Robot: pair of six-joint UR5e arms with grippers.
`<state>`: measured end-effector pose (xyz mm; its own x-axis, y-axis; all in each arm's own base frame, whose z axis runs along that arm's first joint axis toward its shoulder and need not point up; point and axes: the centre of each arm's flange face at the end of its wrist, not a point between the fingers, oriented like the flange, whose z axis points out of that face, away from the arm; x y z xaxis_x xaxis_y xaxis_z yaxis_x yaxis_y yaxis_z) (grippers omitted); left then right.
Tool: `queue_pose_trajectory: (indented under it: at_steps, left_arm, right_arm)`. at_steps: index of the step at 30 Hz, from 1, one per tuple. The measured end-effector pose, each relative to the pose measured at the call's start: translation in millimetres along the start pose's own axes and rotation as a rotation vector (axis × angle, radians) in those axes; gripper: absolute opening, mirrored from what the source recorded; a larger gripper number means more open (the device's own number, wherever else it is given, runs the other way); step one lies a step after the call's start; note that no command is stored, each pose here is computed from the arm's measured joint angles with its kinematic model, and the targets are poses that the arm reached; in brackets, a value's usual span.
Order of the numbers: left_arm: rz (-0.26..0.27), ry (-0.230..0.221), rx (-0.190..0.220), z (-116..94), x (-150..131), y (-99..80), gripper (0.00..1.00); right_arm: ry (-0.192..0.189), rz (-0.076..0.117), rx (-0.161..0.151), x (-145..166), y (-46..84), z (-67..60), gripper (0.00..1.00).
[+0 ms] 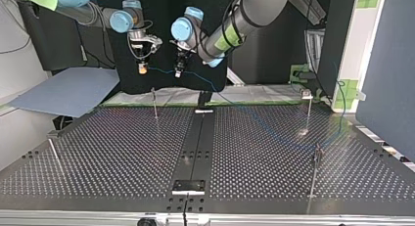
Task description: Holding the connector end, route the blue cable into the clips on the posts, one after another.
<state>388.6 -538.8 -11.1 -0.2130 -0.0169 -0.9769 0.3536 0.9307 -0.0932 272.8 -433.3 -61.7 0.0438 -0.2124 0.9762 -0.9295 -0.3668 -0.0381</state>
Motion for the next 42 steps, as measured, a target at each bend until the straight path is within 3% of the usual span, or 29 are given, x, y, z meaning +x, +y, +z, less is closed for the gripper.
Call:
queue_pose_trajectory:
  at_steps: [4,14,19,24,27,34,42]
  left_arm:
    - [0.010,0.015,-0.004,7.1,14.7,-6.6,0.00]
    - [-0.007,-0.033,-0.010,22.6,5.7,-22.0,0.00]
    - [0.001,-0.023,-0.015,25.8,17.1,-22.1,0.00]
    - [0.016,0.000,-0.009,34.0,37.6,-26.8,0.00]
    - [0.017,-0.002,-0.008,38.5,41.7,-30.9,0.00]
    - [0.016,-0.006,-0.008,42.2,42.2,-35.5,0.00]
    - [0.028,0.020,0.002,53.1,64.6,-44.7,0.00]
  right_arm:
    - [0.004,0.004,-0.005,1.6,8.1,3.2,0.00]
    - [-0.002,0.014,0.015,5.9,29.1,12.7,0.00]
    - [-0.014,0.008,0.020,7.6,50.4,16.3,0.00]
    - [0.004,0.013,0.024,14.5,74.4,26.4,0.00]
    - [0.013,0.012,0.032,19.0,81.8,32.8,0.00]
    - [0.018,0.003,0.039,24.0,86.4,40.6,0.00]
    - [0.028,-0.015,0.036,39.2,97.6,63.3,0.00]
